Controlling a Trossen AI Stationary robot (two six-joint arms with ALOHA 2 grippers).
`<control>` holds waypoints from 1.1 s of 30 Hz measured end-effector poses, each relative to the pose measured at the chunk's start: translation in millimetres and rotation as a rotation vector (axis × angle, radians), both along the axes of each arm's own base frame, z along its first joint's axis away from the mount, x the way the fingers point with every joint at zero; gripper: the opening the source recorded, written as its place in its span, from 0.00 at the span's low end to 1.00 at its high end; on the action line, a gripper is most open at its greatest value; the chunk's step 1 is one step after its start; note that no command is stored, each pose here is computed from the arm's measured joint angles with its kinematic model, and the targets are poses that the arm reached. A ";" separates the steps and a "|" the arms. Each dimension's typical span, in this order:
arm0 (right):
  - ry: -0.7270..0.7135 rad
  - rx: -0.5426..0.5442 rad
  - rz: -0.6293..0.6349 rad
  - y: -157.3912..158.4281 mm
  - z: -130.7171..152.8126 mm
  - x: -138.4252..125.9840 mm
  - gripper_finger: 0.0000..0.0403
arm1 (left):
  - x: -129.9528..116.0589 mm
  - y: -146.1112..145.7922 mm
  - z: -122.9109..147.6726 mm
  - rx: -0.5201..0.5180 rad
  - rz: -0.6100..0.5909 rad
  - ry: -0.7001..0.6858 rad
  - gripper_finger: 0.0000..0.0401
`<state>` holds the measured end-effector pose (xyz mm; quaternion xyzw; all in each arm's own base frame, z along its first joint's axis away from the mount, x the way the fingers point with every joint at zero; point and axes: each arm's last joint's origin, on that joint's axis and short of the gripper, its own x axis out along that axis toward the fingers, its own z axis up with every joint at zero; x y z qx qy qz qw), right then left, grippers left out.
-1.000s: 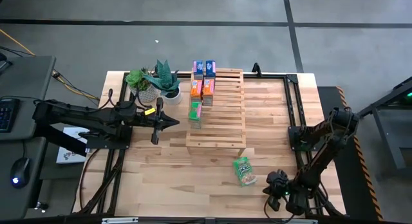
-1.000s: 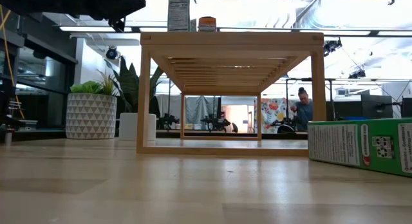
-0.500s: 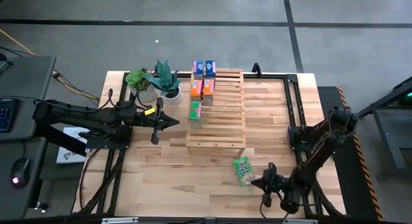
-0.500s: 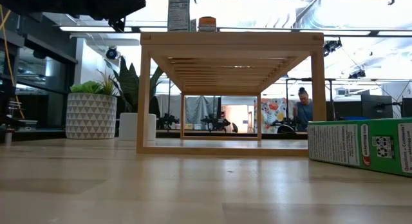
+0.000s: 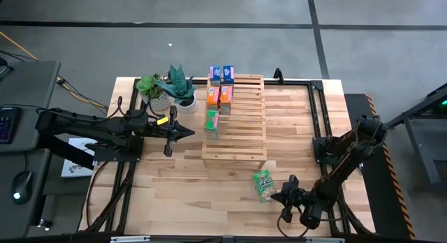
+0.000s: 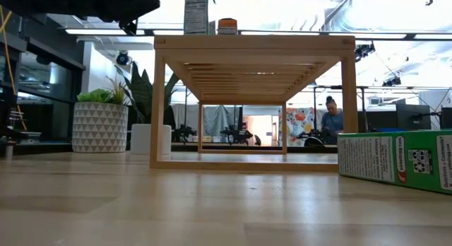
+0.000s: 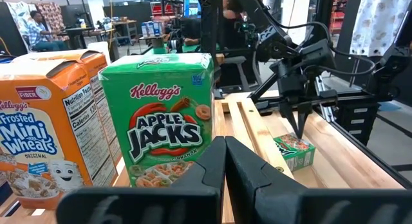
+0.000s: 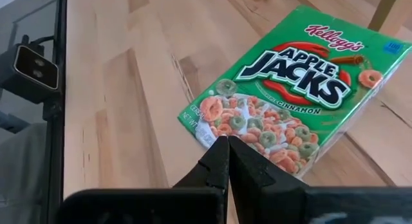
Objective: Stack cereal on shelf
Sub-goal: Put the green cereal box on the shelf aligned with the other green cereal box
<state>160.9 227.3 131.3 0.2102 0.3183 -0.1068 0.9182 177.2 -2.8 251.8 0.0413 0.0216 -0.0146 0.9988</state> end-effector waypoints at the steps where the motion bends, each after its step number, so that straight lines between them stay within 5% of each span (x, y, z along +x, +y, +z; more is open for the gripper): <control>1: 0.002 0.001 -0.003 -0.2 -0.2 -0.1 0.00 | 0.0 0.0 0.0 0.000 0.000 0.000 0.00; 33: 0.175 0.126 0.031 10.9 -5.1 -30.6 0.00 | 0.0 0.0 -0.1 0.000 0.000 0.001 0.00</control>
